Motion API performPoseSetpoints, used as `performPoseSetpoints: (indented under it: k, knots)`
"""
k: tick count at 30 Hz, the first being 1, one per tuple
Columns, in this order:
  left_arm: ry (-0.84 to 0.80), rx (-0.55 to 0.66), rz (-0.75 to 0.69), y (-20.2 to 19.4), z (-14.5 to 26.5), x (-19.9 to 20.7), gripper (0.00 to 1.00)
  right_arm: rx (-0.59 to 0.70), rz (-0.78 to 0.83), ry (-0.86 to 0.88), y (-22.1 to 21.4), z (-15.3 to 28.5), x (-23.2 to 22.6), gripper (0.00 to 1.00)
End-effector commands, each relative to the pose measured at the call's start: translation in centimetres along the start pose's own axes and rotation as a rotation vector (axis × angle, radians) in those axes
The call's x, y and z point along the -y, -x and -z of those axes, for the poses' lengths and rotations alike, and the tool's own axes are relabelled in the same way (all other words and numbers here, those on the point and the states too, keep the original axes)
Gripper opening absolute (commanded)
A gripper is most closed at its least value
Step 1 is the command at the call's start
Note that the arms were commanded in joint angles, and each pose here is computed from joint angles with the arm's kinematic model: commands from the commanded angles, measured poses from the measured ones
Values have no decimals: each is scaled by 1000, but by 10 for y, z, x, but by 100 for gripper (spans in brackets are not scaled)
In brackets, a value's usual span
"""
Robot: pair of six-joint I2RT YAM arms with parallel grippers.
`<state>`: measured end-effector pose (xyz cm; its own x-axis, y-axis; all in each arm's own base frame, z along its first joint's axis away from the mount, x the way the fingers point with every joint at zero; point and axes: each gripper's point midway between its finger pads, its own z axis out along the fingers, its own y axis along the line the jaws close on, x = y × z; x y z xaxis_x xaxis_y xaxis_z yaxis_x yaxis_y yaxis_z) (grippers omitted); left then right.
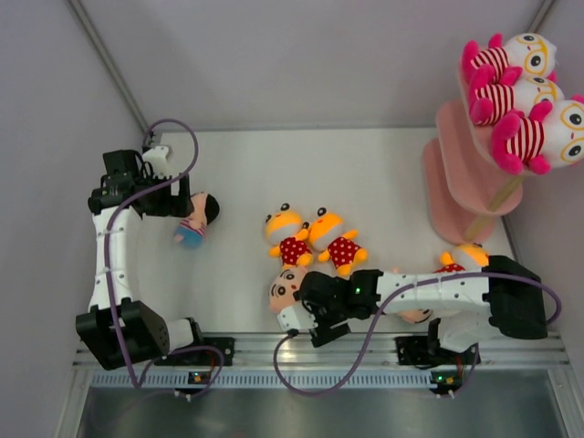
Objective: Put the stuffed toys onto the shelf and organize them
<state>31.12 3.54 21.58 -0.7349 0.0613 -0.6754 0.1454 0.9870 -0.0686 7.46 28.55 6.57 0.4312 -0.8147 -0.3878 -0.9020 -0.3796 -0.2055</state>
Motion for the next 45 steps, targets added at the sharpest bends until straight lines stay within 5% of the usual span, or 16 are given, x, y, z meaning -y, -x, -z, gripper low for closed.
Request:
performPoseSetpoints:
  k: [1, 3, 7, 12, 13, 18, 21, 35, 39, 45]
  knots:
    - [-12, 26, -1, 3, 5, 3, 98, -14, 78, -127, 1, -3, 26, 82]
    - [-16, 21, 2, 2, 3, 3, 98, -5, 83, -152, 2, -3, 32, 77]
    - [-27, 19, 3, 3, 2, 4, 98, 23, 89, -187, 8, -10, 39, 41]
    - [-33, 22, 4, 5, 1, 4, 98, 123, 50, -219, 41, -9, 57, 13]
    - [-32, 19, 2, 4, 1, 4, 98, 122, 43, -214, 44, -6, 58, 0]
    - [-31, 13, 2, 2, 0, 3, 98, 138, -80, -328, 86, 49, 105, 0]
    - [-30, 15, 0, 3, 0, 3, 98, 28, -221, -410, 75, 90, 143, 0]
    - [-77, -17, 8, 2, -15, 4, 98, -471, -1069, -958, -154, 244, 287, 0]
    - [-97, -16, 13, 7, -18, 5, 97, -436, -1236, -1121, -202, 286, 305, 0]
    - [-263, 83, -28, 45, -8, 40, 89, -47, -1300, -1033, -164, 263, 320, 0]
